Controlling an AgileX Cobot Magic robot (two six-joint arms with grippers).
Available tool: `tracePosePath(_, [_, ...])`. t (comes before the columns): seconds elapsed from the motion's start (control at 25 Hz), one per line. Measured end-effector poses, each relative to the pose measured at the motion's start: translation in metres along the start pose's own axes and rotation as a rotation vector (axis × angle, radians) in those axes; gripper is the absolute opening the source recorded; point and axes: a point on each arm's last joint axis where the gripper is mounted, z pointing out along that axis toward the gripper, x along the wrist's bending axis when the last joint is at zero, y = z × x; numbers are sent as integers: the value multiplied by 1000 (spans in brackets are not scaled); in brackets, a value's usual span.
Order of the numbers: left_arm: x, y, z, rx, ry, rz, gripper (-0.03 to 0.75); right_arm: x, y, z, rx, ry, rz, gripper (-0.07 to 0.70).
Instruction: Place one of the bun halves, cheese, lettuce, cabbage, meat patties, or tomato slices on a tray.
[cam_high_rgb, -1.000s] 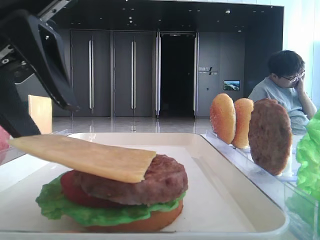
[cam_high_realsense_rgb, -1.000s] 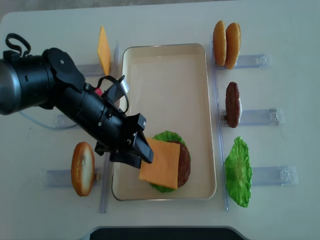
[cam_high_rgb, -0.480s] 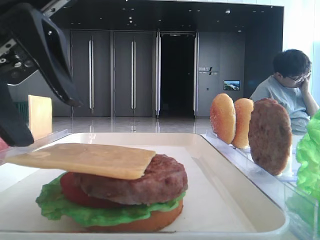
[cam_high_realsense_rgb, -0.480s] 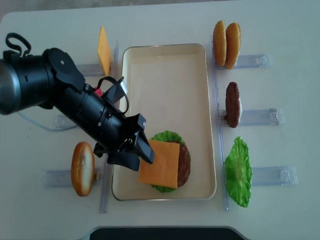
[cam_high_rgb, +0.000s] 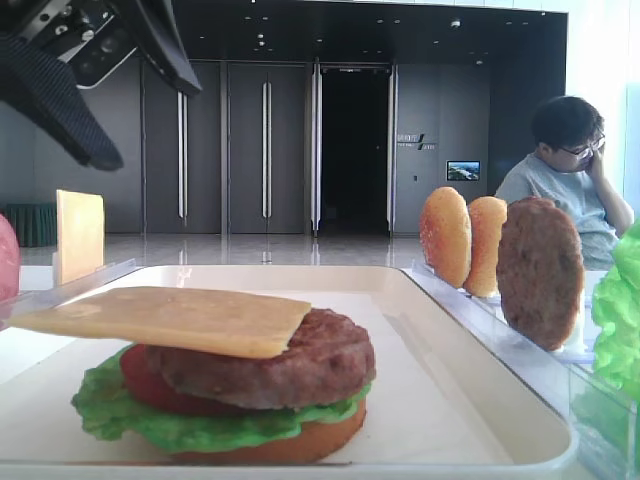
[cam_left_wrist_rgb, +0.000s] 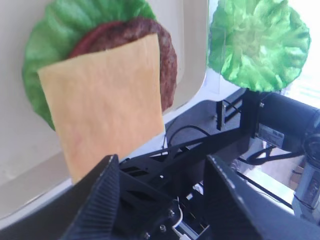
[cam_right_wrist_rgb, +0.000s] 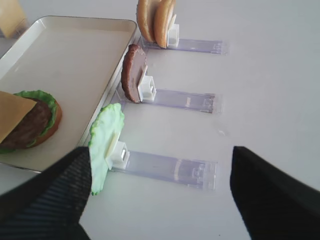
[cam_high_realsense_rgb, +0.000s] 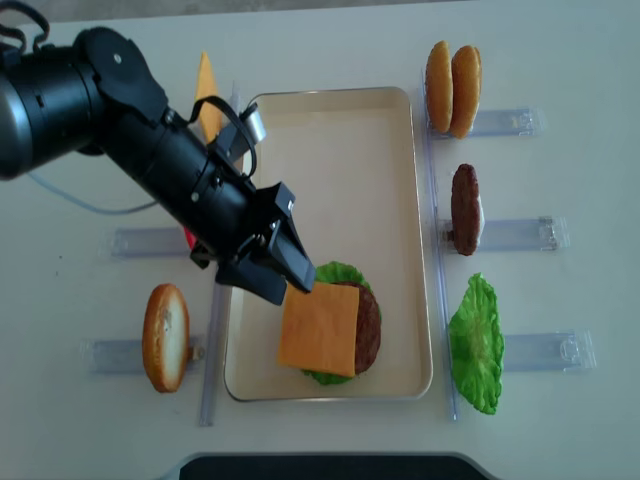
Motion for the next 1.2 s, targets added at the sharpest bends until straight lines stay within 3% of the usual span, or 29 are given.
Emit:
tracePosePath(0.32, [-16, 35, -58, -208, 324, 48, 411, 0, 0, 0, 0, 0, 0, 542])
tracePosePath(0.56, [-21, 50, -114, -368, 448, 3, 411, 0, 0, 0, 0, 0, 0, 542])
tracePosePath(0.8, [-5, 52, -137, -414, 500, -41, 410, 0, 0, 0, 0, 0, 0, 542])
tracePosePath(1.2, [43, 50, -175, -471, 694, -147, 410, 0, 0, 0, 0, 0, 0, 542])
